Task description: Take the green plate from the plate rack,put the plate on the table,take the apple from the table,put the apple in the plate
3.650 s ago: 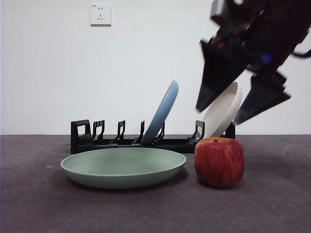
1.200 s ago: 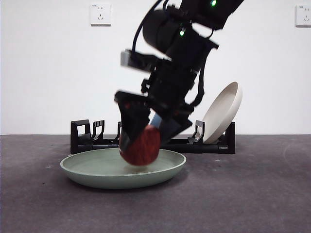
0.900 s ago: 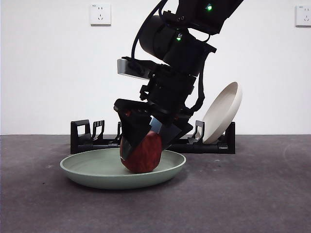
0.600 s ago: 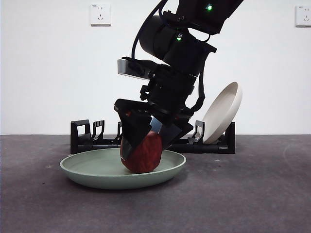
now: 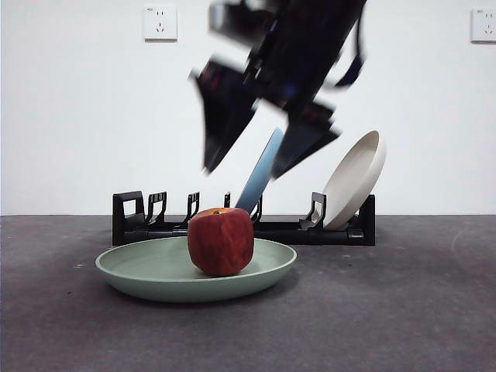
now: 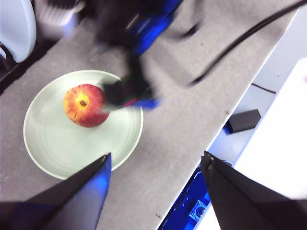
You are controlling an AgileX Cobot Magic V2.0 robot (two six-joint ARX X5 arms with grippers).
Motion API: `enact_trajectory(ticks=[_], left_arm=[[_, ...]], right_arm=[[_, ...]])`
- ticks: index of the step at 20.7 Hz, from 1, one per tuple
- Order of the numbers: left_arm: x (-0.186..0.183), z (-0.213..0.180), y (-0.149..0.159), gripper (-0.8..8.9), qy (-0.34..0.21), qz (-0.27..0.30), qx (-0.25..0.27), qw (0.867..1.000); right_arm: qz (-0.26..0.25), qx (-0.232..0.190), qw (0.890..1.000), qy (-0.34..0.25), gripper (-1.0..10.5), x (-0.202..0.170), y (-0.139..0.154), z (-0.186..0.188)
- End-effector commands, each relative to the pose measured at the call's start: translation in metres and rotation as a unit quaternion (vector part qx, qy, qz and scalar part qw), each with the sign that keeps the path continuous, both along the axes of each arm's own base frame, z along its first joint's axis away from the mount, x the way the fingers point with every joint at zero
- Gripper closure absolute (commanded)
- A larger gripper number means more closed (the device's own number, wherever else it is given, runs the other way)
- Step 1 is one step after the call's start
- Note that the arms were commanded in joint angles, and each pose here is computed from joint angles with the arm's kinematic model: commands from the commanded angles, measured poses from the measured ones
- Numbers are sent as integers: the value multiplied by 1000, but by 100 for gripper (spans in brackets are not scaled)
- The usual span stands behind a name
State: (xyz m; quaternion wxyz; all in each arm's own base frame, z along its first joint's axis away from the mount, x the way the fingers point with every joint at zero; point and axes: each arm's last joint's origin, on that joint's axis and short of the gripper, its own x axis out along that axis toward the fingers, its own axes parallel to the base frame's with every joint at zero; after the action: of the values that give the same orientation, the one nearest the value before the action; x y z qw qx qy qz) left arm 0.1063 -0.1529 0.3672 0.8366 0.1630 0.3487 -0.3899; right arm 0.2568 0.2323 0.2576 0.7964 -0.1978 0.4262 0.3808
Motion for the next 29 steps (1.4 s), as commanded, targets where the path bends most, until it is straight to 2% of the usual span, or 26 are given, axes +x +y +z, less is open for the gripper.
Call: enact_trajectory(ticks=[1, 3, 6, 8, 14, 17, 19, 20, 23, 29], left_arm=[[-1, 0, 1, 499, 1, 2, 2, 1000], [-1, -1, 2, 499, 5, 2, 8, 1000], [-2, -2, 3, 499, 11, 2, 17, 1000], [-2, -2, 3, 499, 12, 2, 18, 1000], [-2, -2, 3, 499, 13, 2, 19, 1000], [-2, -3, 3, 503, 14, 1, 19, 1000], [-2, -3, 3, 516, 14, 1, 19, 1000], [-2, -3, 3, 563, 14, 1, 19, 1000], [-2, -3, 3, 821, 14, 1, 19, 1000], [-2, -3, 3, 822, 13, 2, 19, 1000]], right_arm=[[1, -7, 1000, 17, 348, -24, -20, 29], [8, -8, 999, 36, 350, -50, -42, 54], [21, 29, 997, 67, 352, -87, -71, 83], [16, 48, 997, 65, 352, -106, -88, 98], [1, 55, 996, 71, 365, -133, -112, 111], [-1, 51, 996, 77, 530, -140, -118, 113], [-1, 48, 996, 81, 679, -141, -119, 113], [-1, 46, 996, 82, 752, -141, -120, 112], [-1, 42, 995, 86, 972, -142, -120, 112], [1, 45, 996, 81, 958, -141, -120, 112]])
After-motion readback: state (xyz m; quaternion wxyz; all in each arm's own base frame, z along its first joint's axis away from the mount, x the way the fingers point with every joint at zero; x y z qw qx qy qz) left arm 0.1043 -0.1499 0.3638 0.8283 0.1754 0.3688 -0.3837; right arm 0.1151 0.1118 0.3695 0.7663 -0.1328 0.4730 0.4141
